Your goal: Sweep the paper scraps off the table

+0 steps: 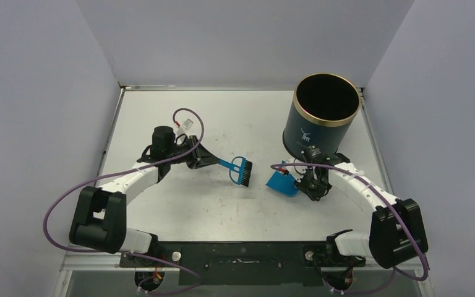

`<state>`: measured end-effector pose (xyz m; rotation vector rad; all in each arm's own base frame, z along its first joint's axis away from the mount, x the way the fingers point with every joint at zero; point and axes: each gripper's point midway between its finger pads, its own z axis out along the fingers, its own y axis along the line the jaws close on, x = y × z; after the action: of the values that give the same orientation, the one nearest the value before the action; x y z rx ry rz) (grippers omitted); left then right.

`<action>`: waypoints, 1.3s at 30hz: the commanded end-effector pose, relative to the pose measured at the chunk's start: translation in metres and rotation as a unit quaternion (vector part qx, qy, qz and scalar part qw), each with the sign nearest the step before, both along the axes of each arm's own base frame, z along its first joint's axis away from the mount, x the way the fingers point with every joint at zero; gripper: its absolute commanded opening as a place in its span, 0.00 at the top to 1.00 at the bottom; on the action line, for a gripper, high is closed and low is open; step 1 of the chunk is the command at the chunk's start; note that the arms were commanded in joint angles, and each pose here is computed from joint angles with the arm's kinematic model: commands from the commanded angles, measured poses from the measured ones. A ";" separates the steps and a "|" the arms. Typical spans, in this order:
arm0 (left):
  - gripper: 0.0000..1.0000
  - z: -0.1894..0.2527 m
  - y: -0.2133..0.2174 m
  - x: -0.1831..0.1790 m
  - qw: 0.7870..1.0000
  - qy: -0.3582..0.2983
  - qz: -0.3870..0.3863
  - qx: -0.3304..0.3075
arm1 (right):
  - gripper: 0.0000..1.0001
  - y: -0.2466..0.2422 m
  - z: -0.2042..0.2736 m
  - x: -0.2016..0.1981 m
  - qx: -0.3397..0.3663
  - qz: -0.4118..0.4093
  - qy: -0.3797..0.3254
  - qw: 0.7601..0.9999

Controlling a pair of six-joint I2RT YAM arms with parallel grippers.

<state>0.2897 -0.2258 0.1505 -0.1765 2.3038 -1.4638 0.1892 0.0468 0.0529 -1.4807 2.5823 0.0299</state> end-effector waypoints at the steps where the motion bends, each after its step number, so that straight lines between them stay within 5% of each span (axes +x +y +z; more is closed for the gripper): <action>1: 1.00 0.007 0.001 0.010 1.000 -0.030 -0.001 0.002 | 0.92 0.008 -0.010 0.035 0.007 -0.040 -0.056 0.998; 10: 1.00 -0.038 0.042 0.025 0.993 0.028 0.066 0.099 | 0.90 0.010 -0.023 0.026 0.004 -0.032 -0.030 0.999; 17: 0.99 -0.054 0.042 0.024 0.990 0.059 0.050 0.114 | 0.73 0.007 -0.031 0.010 -0.004 -0.010 -0.001 1.000; 24: 0.74 -0.065 0.058 0.024 0.979 0.072 0.068 0.177 | 0.32 0.012 -0.011 0.014 0.016 0.012 -0.032 0.999; 31: 0.49 -0.069 0.072 0.022 0.958 0.056 0.068 0.274 | 0.05 0.034 0.027 0.019 0.085 0.023 -0.070 0.994; 38: 0.44 -0.033 0.072 0.026 0.941 -0.037 0.078 0.327 | 0.10 0.039 0.064 0.044 0.118 -0.008 -0.178 0.977; 39: 0.19 -0.023 0.068 0.027 0.941 -0.061 0.075 0.325 | 0.10 0.039 0.074 0.052 0.122 -0.024 -0.206 0.971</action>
<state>0.2986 -0.1538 0.0745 -0.2150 2.6510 -0.6348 0.2090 0.0757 0.0861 -1.3725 2.3341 0.0925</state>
